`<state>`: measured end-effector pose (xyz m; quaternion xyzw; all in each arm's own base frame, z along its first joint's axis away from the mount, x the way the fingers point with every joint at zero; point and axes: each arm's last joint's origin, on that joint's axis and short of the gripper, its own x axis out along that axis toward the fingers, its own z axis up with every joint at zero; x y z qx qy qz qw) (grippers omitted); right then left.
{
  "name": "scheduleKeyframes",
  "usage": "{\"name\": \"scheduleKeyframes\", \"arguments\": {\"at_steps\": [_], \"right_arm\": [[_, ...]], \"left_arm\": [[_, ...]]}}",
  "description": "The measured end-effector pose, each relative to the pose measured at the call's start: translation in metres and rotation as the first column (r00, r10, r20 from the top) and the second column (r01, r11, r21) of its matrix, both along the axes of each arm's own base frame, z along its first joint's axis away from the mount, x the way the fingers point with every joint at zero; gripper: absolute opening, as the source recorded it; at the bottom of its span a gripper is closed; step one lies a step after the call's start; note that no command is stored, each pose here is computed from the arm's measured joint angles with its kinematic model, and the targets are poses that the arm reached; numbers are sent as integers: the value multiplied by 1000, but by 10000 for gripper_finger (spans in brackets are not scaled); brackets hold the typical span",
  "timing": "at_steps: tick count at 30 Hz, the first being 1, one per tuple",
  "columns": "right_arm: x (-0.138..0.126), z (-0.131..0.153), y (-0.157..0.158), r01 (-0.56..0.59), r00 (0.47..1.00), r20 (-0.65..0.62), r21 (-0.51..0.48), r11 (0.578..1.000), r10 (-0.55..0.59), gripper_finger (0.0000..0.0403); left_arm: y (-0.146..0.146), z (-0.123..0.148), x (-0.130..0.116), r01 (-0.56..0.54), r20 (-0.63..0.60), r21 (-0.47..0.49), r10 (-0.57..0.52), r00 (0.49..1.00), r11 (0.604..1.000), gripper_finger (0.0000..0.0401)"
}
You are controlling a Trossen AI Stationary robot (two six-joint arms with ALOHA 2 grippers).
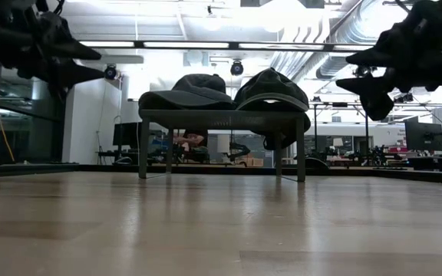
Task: Pick & Place hat
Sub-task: Return to home position
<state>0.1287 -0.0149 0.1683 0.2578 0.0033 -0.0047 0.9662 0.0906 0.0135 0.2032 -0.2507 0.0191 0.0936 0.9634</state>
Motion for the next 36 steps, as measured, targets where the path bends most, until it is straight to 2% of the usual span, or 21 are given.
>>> {"name": "scheduleKeyframes", "arguments": {"at_steps": [12,21,24,27,32,36], "right_arm": [[-13,4,0,-25,999,23,-142,990,28,208],[-21,-1,0,-12,1000,-20,-227,974,8,208],[-23,1,1,-2,1000,3,-256,967,3,208],[-24,3,1,13,1000,25,-261,965,-7,205],[-25,6,1,15,999,50,-204,979,-5,194],[-25,11,1,23,995,100,-191,981,-4,194]], "left_arm": [[1,-4,1,-13,-33,166,19,999,986,181],[2,-2,1,-47,-35,316,61,998,947,181],[3,-1,1,-56,-17,348,67,998,936,181],[3,-3,2,-69,-9,339,77,997,938,181],[3,-2,3,-92,29,246,87,996,965,181],[5,-2,2,-149,35,196,145,989,969,181]]}}
